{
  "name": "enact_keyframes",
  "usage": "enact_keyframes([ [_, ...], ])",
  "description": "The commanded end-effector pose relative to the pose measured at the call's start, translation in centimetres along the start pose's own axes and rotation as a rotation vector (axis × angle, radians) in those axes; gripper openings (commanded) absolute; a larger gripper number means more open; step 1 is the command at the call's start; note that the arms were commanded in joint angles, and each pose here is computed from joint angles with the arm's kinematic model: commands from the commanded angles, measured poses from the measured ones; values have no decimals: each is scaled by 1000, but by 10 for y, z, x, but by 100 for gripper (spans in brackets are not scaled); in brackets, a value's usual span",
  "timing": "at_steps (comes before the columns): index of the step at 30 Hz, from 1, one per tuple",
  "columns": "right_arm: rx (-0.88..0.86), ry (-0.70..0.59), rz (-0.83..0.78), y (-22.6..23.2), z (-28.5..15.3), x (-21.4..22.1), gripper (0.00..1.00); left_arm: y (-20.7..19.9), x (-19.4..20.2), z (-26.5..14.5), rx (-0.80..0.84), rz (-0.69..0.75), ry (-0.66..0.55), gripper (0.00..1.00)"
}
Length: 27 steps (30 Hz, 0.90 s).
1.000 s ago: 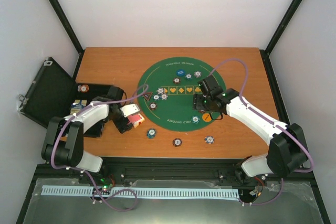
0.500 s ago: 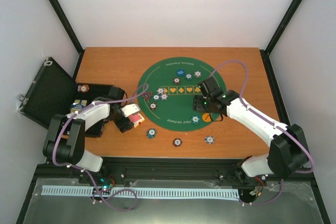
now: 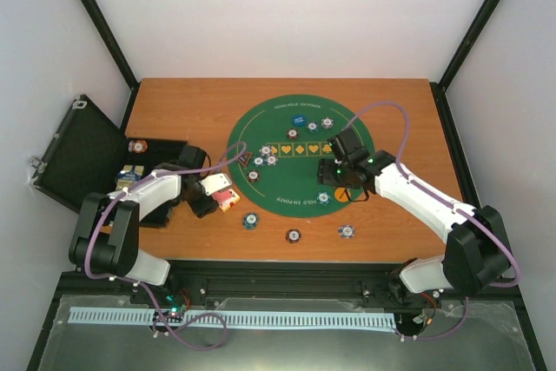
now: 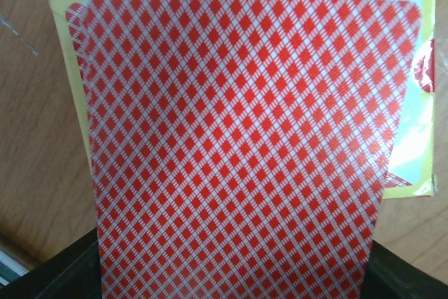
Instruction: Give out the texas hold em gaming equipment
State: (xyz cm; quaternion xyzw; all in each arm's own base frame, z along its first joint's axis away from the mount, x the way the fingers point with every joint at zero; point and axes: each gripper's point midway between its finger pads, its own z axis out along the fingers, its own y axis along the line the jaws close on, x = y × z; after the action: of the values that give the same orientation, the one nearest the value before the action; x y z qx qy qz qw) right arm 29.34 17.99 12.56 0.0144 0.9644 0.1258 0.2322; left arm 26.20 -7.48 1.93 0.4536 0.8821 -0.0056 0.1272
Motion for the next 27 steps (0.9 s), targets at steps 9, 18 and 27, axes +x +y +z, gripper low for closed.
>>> enact_keyframes([
  [9,-69,18,-19,12,0,11,71,2,-6,-4,-21,77,-18,46],
  [18,-125,26,-20,25,-1,13,71,6,-14,-28,-56,115,-56,13],
  [27,-246,51,-17,52,-3,17,71,3,-16,-48,-52,134,-71,4],
])
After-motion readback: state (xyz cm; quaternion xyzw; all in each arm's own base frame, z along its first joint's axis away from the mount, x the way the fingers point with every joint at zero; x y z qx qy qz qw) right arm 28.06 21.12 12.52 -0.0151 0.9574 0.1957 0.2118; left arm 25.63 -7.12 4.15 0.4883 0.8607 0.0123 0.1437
